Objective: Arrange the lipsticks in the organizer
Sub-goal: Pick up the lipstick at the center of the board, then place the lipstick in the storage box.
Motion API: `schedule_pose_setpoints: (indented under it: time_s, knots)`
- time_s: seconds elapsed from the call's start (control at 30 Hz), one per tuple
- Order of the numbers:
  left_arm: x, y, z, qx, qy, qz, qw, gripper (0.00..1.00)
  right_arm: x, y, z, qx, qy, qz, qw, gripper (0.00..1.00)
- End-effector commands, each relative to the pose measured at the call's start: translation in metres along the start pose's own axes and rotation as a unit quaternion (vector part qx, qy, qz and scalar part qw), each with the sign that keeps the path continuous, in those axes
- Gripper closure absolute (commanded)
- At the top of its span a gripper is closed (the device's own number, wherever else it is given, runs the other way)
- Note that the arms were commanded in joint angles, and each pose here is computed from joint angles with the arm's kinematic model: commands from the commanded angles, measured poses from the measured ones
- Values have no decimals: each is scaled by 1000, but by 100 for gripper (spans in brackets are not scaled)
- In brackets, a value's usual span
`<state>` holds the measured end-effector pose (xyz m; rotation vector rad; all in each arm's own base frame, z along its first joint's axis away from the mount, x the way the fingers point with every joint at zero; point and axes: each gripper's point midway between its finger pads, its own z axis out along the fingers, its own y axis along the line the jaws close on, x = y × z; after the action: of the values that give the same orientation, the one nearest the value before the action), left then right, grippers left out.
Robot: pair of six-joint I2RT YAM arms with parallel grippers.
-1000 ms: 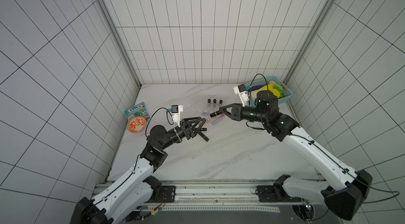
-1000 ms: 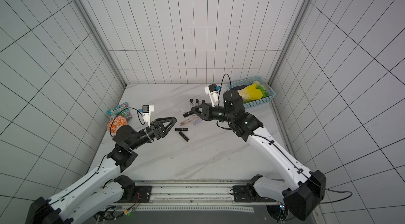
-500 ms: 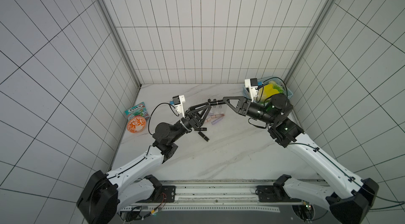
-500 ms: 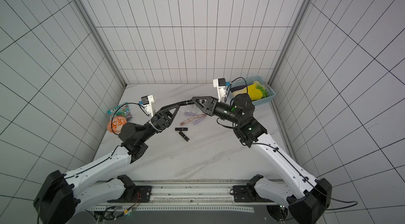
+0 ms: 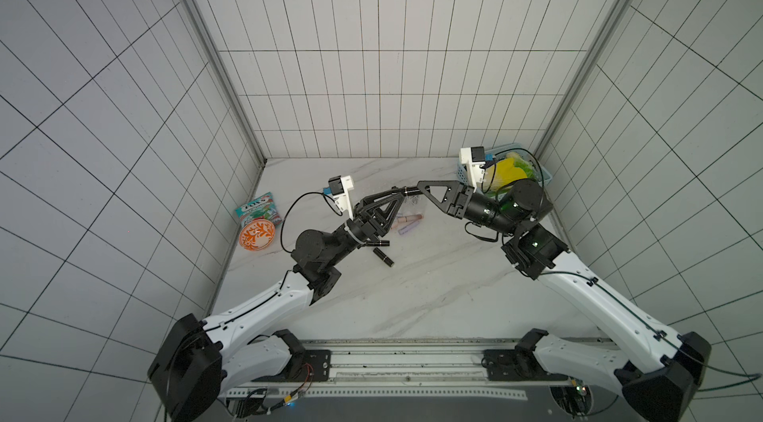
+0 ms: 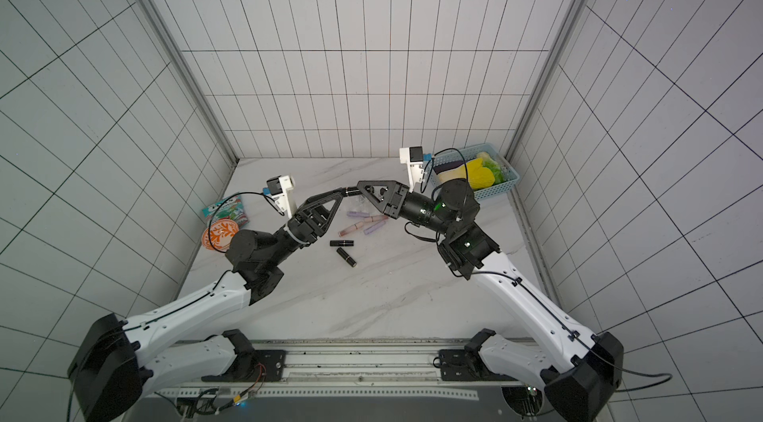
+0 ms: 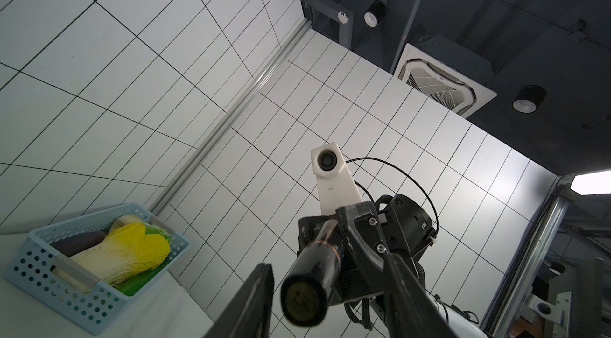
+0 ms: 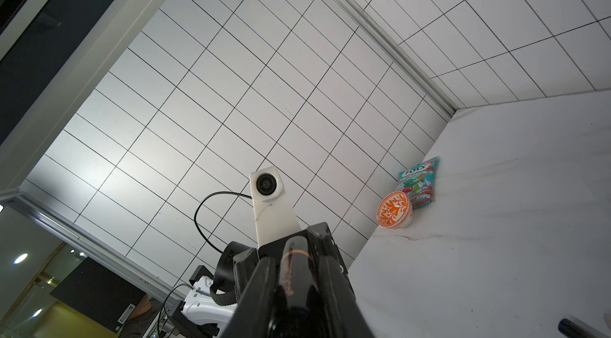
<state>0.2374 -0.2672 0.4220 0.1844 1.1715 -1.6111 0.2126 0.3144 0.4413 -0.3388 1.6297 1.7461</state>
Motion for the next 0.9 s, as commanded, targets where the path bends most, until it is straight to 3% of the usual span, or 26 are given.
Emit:
schedule_pose_setpoints:
  time_s: [0.0,0.1,0.27,0.37,0.4,0.53,0.6,0.67,0.73,0.87]
  knots:
    - [-9,-9,3,6,-10,14,1000,52,5,-1,5,-9,-1,1,1000,75]
    - [-10,-11,5,6,-7,19,1000,56,8,-5,9,-7,6,3,1000,74]
    - [-11,-11,4,-1,-6,26,1000,85,8,-4,9,-8,5,0,1000,74]
    - [-11,-10,2,-6,-5,29,1000,92,8,-3,9,-5,7,-6,1000,67]
    - [-12,-10,2,-8,-6,31,999,93,8,-2,8,-5,9,-8,1000,60]
    - [-15,0,-1,-50,-1,53,997,94,6,-7,-5,32,12,-35,999,11]
    - [-15,11,-4,-94,19,77,992,94,2,-15,-22,86,10,-64,994,0]
    - [-14,33,-8,-166,61,106,979,94,-4,-24,-42,147,3,-97,984,1]
    - [-11,63,-16,-249,112,141,952,94,-10,-34,-65,210,-2,-128,969,1]
    - [-20,125,-37,-356,165,138,909,96,-13,-63,-97,310,6,-160,937,1]
